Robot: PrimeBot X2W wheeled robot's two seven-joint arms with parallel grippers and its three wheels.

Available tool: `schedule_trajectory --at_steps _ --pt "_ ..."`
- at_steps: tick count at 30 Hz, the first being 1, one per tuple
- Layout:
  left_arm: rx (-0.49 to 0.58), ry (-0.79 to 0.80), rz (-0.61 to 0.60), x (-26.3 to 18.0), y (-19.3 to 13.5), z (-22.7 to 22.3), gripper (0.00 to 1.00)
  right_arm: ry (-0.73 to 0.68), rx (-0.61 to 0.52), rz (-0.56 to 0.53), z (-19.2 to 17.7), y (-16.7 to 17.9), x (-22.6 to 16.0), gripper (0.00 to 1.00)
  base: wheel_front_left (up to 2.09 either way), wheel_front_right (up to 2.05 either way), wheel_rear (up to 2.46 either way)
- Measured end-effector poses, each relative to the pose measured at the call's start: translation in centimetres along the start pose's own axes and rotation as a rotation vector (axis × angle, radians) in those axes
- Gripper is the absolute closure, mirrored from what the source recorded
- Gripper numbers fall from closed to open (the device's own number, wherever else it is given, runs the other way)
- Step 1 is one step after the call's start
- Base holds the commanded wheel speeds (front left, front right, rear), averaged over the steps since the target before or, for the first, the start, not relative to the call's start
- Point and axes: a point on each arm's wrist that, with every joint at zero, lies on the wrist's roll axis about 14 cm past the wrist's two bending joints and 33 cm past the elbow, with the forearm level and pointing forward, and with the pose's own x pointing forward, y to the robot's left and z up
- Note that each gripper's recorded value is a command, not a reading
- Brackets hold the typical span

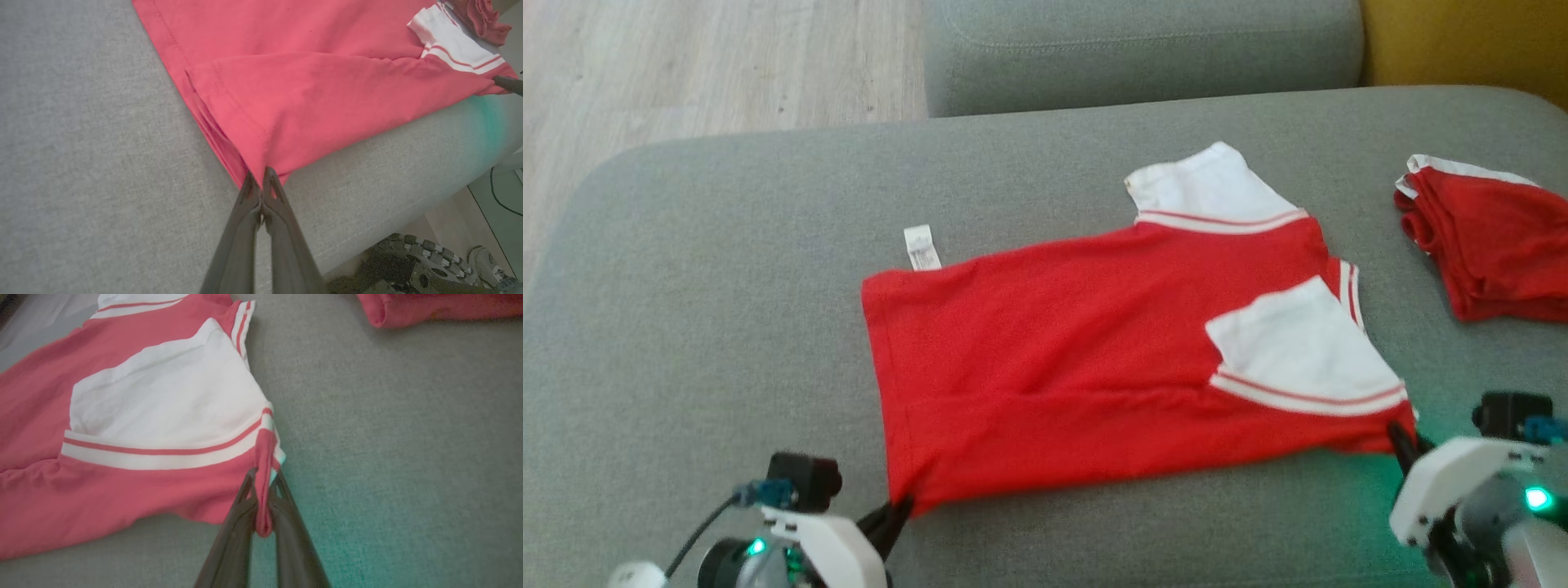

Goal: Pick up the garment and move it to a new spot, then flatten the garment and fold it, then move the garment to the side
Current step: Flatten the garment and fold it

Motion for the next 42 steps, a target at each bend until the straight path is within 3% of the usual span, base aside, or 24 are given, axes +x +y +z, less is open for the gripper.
schedule_trajectory --at_steps 8,9,10,11,12,19,26,29,33,38,42 --pt "0.0 0.099 0.015 -1.6 0.2 -2.9 1.0 0.084 -0.003 -0.014 -3.0 -0.8 -2.6 1.0 0.0 0.0 0.0" --pt "-0.001 0.105 0.018 -1.6 0.2 -3.1 1.0 0.095 -0.003 -0.015 -3.2 -0.8 -2.8 0.73 0.0 0.0 0.0" --pt "-0.004 0.112 0.018 -1.7 0.2 -3.2 0.9 0.101 0.001 -0.015 -3.3 -0.7 -3.0 0.39 0.0 0.0 0.0" --pt "-0.006 0.112 0.017 -1.7 0.2 -3.2 0.12 0.11 0.0 -0.013 -3.4 -0.6 -3.1 0.0 0.0 0.0 0.0" --pt "-0.004 0.11 0.018 -1.7 0.2 -3.1 0.0 0.115 0.0 -0.009 -3.4 -0.4 -3.2 0.0 0.0 0.0 0.0" --pt "0.019 0.084 0.013 -1.8 0.7 -1.2 0.0 0.017 -0.021 0.029 0.2 1.1 -3.9 0.0 0.0 0.0 0.0" --pt "0.138 -0.005 0.026 0.4 3.6 8.2 0.0 -0.264 -0.085 0.088 12.0 3.6 -2.3 0.0 0.0 0.0 0.0" --pt "0.123 0.003 0.025 2.4 4.9 10.8 0.0 -0.334 -0.113 0.109 16.5 4.6 -0.1 0.0 0.0 0.0 0.0" --pt "0.097 0.084 0.012 5.4 5.6 11.7 0.0 -0.283 -0.167 0.121 18.4 5.7 4.2 0.0 0.0 0.0 0.0" --pt "0.09 0.213 -0.002 8.8 6.8 11.1 0.0 -0.129 -0.263 0.126 17.8 6.6 10.5 0.0 0.0 0.0 0.0" --pt "0.091 0.23 -0.006 9.9 7.3 11.7 0.0 -0.092 -0.292 0.145 18.1 7.4 13.0 0.0 0.0 0.0 0.0"
